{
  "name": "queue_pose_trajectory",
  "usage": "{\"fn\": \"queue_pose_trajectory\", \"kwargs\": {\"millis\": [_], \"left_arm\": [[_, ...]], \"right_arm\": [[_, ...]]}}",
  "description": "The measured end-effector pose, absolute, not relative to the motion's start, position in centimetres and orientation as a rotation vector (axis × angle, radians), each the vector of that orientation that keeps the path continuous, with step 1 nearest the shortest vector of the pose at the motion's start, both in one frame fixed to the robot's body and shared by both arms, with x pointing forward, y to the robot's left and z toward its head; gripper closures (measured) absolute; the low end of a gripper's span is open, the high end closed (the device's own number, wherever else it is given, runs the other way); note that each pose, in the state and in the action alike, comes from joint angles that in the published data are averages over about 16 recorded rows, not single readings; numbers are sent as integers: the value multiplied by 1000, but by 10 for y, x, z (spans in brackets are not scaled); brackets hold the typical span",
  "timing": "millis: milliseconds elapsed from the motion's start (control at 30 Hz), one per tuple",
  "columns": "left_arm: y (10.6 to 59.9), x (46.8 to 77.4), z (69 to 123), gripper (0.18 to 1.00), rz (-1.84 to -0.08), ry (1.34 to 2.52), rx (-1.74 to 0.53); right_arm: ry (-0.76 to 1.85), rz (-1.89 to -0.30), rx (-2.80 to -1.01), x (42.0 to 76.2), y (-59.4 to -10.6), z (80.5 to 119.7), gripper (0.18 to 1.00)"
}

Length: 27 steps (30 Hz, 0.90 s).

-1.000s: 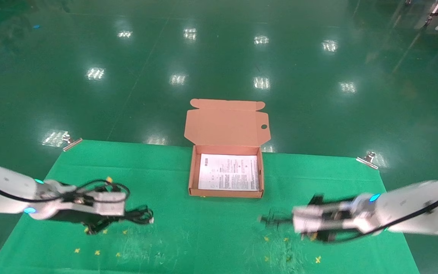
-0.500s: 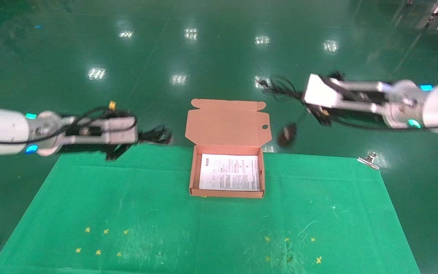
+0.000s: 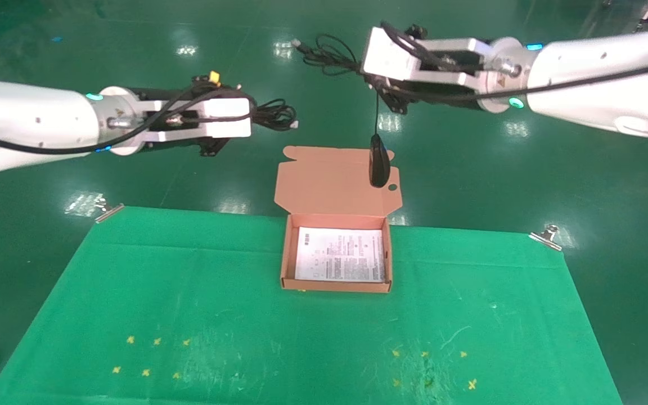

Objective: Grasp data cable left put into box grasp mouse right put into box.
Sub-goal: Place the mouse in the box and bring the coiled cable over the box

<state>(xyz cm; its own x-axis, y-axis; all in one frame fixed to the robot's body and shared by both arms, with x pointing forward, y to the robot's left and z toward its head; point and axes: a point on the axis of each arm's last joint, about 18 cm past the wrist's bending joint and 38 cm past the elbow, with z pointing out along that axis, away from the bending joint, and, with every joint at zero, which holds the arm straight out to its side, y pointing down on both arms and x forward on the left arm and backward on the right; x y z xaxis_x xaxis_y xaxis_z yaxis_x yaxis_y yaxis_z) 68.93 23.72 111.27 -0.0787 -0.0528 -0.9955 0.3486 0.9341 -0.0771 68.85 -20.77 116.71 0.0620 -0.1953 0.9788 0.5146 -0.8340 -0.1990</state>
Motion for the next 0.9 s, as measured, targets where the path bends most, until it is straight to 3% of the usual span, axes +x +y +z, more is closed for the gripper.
{"fn": "queue_pose_trajectory", "kwargs": {"millis": [467, 900], "left_arm": [[240, 686, 1125, 941, -323, 1568, 225], [264, 689, 1075, 942, -226, 1678, 194]], "right_arm": [[-425, -1823, -1810, 687, -178, 1184, 961], [-418, -1730, -1874, 705, -169, 1143, 961]]}}
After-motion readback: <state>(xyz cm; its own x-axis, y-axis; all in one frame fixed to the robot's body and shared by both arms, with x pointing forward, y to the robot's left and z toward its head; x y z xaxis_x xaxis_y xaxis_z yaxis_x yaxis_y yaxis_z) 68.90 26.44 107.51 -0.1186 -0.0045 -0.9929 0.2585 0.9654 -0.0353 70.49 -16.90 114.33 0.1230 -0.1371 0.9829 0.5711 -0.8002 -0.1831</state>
